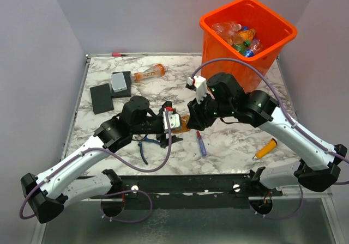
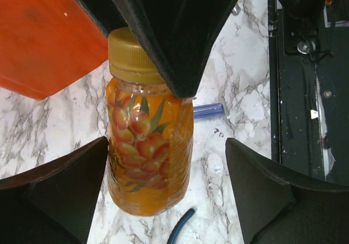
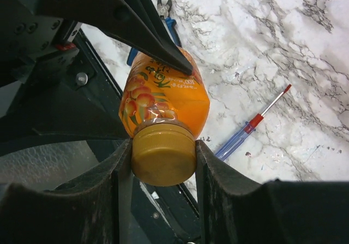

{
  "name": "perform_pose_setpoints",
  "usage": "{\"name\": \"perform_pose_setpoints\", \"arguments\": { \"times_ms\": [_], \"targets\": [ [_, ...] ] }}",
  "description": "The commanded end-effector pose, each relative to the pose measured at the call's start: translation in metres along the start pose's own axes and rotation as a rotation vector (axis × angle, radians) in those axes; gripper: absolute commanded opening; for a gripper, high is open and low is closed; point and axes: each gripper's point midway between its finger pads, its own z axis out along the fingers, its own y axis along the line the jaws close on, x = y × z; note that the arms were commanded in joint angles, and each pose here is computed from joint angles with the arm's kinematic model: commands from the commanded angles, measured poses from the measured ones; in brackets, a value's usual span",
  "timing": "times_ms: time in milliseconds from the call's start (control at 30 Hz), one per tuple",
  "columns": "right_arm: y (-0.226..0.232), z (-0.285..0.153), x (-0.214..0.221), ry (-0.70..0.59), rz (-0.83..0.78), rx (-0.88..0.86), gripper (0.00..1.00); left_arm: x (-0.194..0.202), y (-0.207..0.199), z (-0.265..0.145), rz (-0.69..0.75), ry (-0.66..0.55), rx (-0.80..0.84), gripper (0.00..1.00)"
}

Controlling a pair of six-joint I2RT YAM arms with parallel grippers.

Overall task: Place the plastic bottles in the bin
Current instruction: Place the plastic bottle in the trash bin.

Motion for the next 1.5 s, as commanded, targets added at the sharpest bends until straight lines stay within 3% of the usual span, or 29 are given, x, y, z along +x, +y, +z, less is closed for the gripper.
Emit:
{"name": "perform_pose_setpoints", "arguments": {
  "times_ms": [0,200,400,433,533,633,800,900,1333,1467],
  "targets": [
    [0.014,-0.005,-0.013,-0.03,-0.032,-0.074,0.0,0.017,0.005,0.008,-0.002,0.068,-0.045,0.84],
    [0.02,-0.009,-0.019,-0.049,-0.03,-0.102,0.0,0.013,0.019,0.015,-0.03,0.043,-0.117,0.55],
    [0.03,-0.021,-0.034,-0.109,-0.027,-0.142,0.02,0.009,0.022,0.018,-0.074,-0.004,-0.152,0.34],
    [0.031,-0.023,-0.038,-0.128,-0.024,-0.145,0.13,0.006,0.023,0.018,-0.081,-0.023,-0.16,0.31],
    [0.031,-0.029,-0.049,-0.204,-0.02,-0.134,0.6,-0.01,0.026,0.017,-0.12,-0.114,-0.188,0.21],
    [0.022,-0.045,-0.066,-0.36,0.005,-0.076,0.71,-0.032,0.029,0.016,-0.197,-0.248,-0.21,0.01],
    [0.012,-0.07,-0.085,-0.617,0.066,-0.029,0.75,-0.067,0.023,0.011,-0.402,-0.516,-0.174,0.0],
    [0.008,-0.076,-0.09,-0.69,0.095,-0.016,0.76,-0.074,0.023,0.013,-0.49,-0.575,-0.15,0.0],
    [-0.01,-0.039,-0.103,-0.69,0.161,0.053,0.73,-0.096,0.025,0.015,-0.56,-0.622,-0.095,0.0],
    [-0.01,-0.031,-0.101,-0.658,0.156,0.05,0.61,-0.098,0.027,0.011,-0.558,-0.634,-0.113,0.0]
  ]
}}
